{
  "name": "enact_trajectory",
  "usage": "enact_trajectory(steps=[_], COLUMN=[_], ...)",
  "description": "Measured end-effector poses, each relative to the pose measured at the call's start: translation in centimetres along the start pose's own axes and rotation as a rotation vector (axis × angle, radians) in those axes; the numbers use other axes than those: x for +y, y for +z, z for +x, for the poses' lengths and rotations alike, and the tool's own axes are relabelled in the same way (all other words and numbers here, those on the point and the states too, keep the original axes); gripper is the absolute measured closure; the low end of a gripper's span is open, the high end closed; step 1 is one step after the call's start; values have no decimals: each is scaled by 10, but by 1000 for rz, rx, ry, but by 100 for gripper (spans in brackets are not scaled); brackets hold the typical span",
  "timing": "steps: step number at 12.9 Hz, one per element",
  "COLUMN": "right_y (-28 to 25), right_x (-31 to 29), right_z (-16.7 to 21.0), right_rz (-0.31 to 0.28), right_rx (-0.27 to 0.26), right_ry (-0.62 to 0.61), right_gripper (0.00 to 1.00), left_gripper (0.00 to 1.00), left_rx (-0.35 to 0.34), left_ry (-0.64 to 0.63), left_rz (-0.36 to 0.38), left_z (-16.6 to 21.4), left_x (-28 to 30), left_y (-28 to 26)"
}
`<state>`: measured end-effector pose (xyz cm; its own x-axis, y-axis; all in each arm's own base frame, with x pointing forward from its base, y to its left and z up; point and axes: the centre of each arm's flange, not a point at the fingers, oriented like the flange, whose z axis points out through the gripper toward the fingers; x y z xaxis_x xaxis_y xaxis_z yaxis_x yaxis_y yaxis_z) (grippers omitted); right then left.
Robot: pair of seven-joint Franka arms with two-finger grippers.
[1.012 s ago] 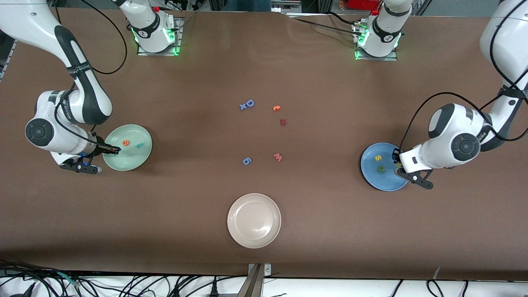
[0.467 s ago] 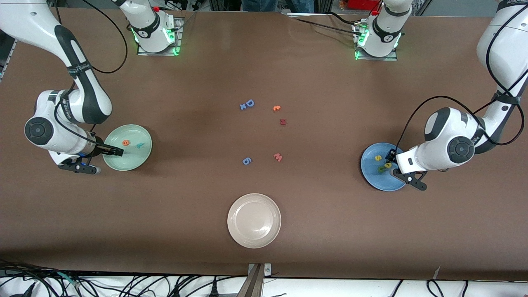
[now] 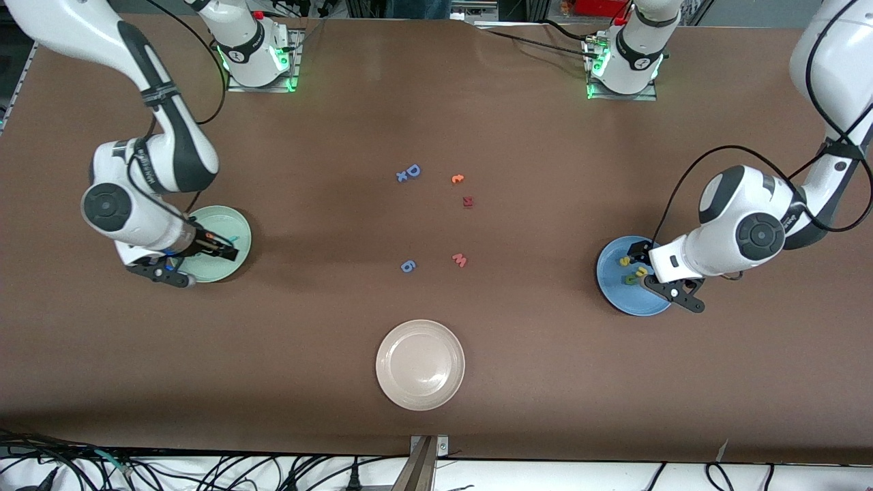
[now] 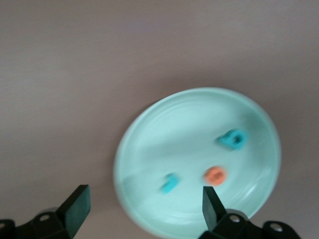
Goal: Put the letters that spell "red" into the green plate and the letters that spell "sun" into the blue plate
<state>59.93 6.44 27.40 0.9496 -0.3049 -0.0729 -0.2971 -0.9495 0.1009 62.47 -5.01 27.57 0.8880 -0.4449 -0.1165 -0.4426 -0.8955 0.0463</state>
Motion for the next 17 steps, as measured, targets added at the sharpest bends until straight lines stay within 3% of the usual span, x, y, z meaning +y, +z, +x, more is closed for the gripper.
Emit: enact_trajectory(steps=[2, 5, 8, 13, 17], right_y=[-20, -72, -143, -228, -262], right_x=[-25, -20, 2, 61, 83], right_z=[-17, -29, -42, -35, -31], right_rz=[13, 71, 85, 78, 74], right_rx=[-8, -42, -72, -91, -87], right_ry=[22, 90, 25, -56, -117], right_gripper=[0, 0, 0, 0, 0], left_gripper=[0, 0, 0, 0, 0], left_rx=[-26, -72, -67, -36, -35], left_ry=[-68, -156, -193, -219, -361], left_rz=[18, -15, -9, 15, -68], left_z=[0, -3, -9, -17, -31], left_x=[22, 26, 16, 26, 13], left_y=[-33, -108, -183, -233, -246])
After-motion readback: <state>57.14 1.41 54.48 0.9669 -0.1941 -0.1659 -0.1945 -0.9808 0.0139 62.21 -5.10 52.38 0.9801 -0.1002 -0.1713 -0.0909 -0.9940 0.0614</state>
